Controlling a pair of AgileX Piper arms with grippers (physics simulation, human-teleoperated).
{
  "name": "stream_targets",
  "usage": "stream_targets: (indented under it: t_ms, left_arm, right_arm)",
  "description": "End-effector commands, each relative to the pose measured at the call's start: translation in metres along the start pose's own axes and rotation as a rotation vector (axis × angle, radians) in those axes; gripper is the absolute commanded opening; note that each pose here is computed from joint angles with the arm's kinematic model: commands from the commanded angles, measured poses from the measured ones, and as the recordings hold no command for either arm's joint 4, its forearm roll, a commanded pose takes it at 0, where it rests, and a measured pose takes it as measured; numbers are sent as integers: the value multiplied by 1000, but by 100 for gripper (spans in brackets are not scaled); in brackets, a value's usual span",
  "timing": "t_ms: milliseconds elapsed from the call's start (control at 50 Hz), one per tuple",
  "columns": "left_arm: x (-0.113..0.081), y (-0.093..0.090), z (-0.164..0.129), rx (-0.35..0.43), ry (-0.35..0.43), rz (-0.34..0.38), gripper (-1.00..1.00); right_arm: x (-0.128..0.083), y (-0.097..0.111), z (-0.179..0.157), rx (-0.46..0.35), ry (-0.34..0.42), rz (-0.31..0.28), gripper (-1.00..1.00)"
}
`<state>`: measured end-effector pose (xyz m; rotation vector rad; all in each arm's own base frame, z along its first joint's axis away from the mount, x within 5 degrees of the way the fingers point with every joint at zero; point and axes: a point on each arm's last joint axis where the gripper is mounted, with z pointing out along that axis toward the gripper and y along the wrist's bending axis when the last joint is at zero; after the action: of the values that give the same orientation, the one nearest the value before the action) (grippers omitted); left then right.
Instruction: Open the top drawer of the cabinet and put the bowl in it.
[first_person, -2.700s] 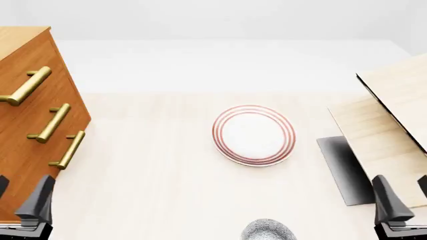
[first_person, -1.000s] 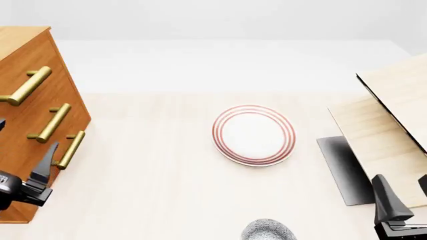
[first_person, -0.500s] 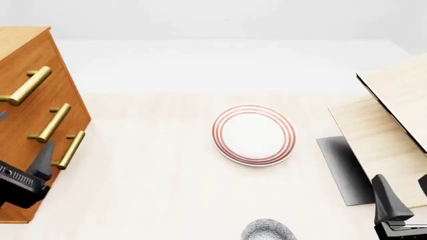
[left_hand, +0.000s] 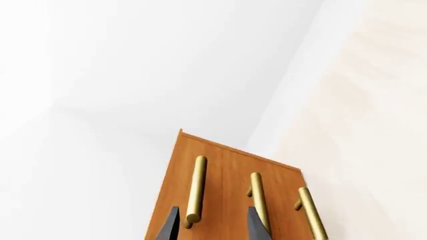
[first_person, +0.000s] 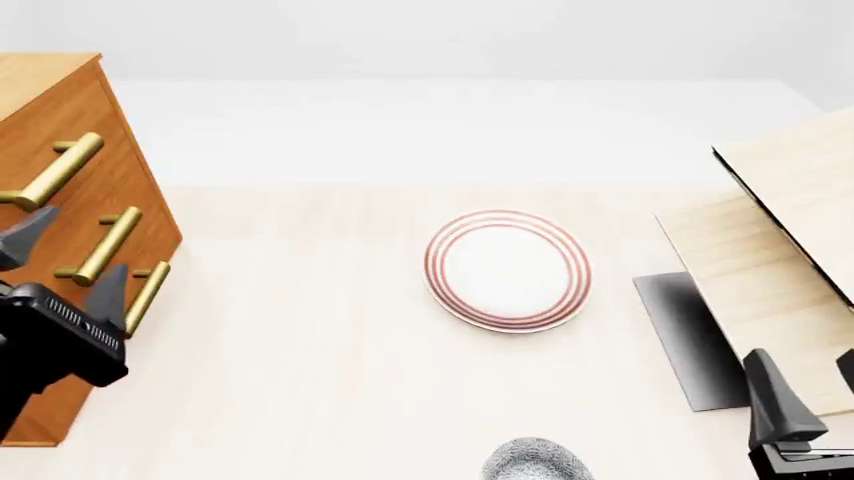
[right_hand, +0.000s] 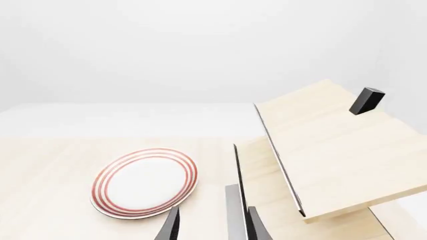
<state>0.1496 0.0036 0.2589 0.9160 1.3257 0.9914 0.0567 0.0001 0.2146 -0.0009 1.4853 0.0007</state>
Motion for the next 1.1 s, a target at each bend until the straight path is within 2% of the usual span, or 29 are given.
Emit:
stream_targets:
  t_ms: [20, 480, 800, 1100]
  left_arm:
    - [7, -10, 13, -12, 17, 75, 100]
    - [18, -6, 32, -36, 76, 170, 100]
    - [20, 7, 47, -54, 96, 180, 100]
    - [28, 6, 51, -62, 129, 181, 100]
  right_arm:
    - [0, 0, 0, 0, 0, 0, 100]
    - [0, 0, 0, 0, 0, 0, 100]
    - [0, 0, 0, 0, 0, 0, 100]
    - [0, 0, 0, 0, 0, 0, 100]
